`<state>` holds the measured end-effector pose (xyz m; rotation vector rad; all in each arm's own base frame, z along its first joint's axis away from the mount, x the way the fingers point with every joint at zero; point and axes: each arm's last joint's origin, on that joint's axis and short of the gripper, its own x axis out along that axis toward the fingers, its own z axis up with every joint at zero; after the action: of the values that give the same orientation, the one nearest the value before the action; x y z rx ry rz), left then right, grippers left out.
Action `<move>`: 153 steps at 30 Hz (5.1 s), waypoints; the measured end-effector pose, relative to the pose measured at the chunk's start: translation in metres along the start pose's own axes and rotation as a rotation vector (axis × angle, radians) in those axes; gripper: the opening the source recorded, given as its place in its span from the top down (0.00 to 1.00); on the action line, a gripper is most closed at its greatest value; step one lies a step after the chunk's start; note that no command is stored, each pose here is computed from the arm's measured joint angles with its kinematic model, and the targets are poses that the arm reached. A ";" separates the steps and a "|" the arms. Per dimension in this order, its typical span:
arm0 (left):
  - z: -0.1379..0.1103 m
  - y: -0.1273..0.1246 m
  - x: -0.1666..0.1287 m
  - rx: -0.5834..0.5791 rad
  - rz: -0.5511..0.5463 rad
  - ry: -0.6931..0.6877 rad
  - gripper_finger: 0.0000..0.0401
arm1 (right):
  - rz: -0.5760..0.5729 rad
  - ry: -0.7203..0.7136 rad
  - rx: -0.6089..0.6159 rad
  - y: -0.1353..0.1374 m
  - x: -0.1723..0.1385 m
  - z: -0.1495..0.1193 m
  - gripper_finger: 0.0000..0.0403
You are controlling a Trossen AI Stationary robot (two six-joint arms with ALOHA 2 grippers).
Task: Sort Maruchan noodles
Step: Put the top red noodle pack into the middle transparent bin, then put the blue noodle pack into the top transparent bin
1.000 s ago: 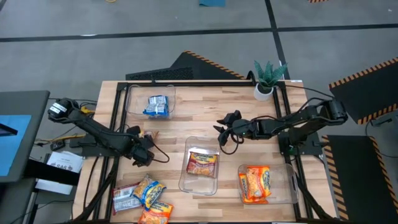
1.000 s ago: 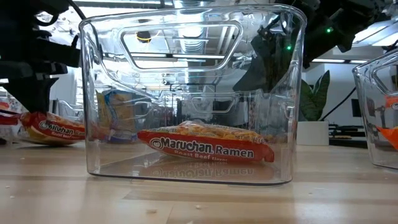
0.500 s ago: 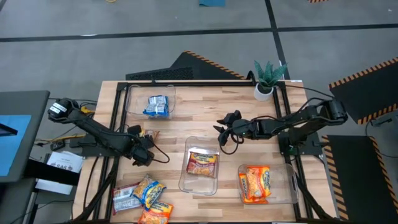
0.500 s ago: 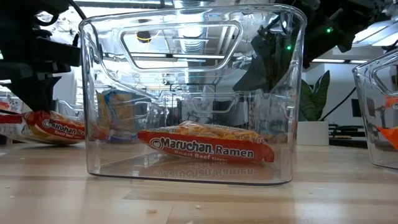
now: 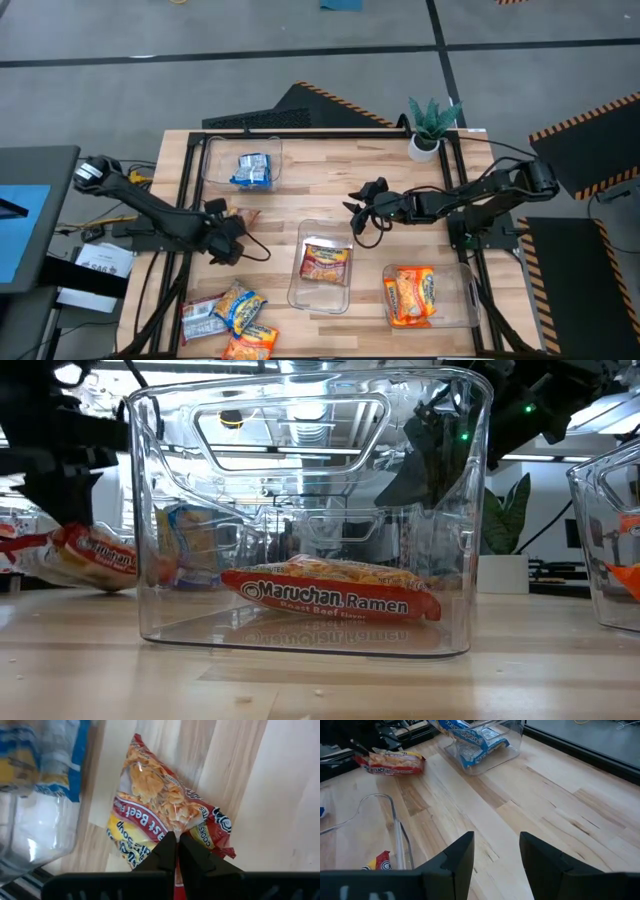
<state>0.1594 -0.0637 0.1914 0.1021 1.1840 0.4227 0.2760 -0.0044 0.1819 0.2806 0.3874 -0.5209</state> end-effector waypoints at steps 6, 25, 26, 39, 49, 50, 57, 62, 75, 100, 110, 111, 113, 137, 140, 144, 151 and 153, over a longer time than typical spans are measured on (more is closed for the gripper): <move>-0.004 0.007 -0.019 -0.015 -0.010 -0.144 1.00 | 0.000 0.000 0.000 0.000 0.000 0.000 0.55; -0.003 0.014 -0.057 -0.045 0.042 -0.583 1.00 | 0.000 0.001 0.024 0.000 0.000 0.000 0.55; -0.003 0.015 -0.057 -0.048 0.049 -0.588 1.00 | 0.000 0.001 0.024 0.000 0.000 0.000 0.55; -0.002 0.015 -0.058 -0.064 0.087 -0.619 1.00 | 0.000 0.001 0.025 0.000 0.000 0.000 0.55; 0.000 0.015 -0.059 -0.077 0.102 -0.642 1.00 | 0.000 0.001 0.025 0.000 0.000 0.000 0.55; 0.000 0.015 -0.059 -0.078 0.102 -0.642 1.00 | 0.000 0.001 0.025 0.000 0.000 0.000 0.55; 0.000 0.015 -0.059 -0.077 0.102 -0.642 1.00 | 0.000 0.001 0.025 0.000 0.000 0.000 0.55; 0.000 0.015 -0.059 -0.077 0.103 -0.642 1.00 | 0.000 0.001 0.025 0.000 0.000 0.000 0.55; 0.000 0.015 -0.059 -0.077 0.105 -0.643 1.00 | -0.001 0.000 0.025 0.000 0.000 0.000 0.55; 0.036 -0.008 -0.086 0.095 -0.178 -1.224 1.00 | -0.001 0.000 0.026 0.000 0.000 0.000 0.55; 0.037 -0.007 -0.081 0.193 -0.531 -1.421 1.00 | 0.000 -0.001 0.026 0.000 0.000 0.000 0.55; 0.039 -0.008 -0.079 0.191 -0.539 -1.421 1.00 | 0.000 -0.001 0.026 0.000 0.000 0.000 0.55; 0.043 -0.010 -0.075 0.191 -0.544 -1.421 1.00 | 0.000 -0.002 0.027 0.000 0.000 0.000 0.55; 0.098 -0.042 0.020 0.074 -0.626 -1.361 0.97 | 0.001 -0.001 0.027 0.000 0.000 0.000 0.55; 0.101 -0.044 0.019 0.087 -0.666 -1.367 0.91 | 0.000 0.001 0.026 0.000 0.000 0.000 0.55; 0.100 -0.046 0.017 0.093 -0.675 -1.367 0.77 | -0.001 0.004 0.024 0.000 0.000 0.000 0.55; 0.090 -0.024 -0.012 0.095 -0.659 -1.310 0.55 | 0.005 0.008 0.020 0.002 -0.001 -0.001 0.55; 0.083 -0.012 -0.027 0.101 -0.658 -1.277 0.51 | 0.011 0.009 0.017 0.003 -0.002 -0.002 0.55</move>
<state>0.2295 -0.0728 0.2432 0.0444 -0.0658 -0.2974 0.2757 0.0000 0.1815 0.3012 0.3897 -0.5125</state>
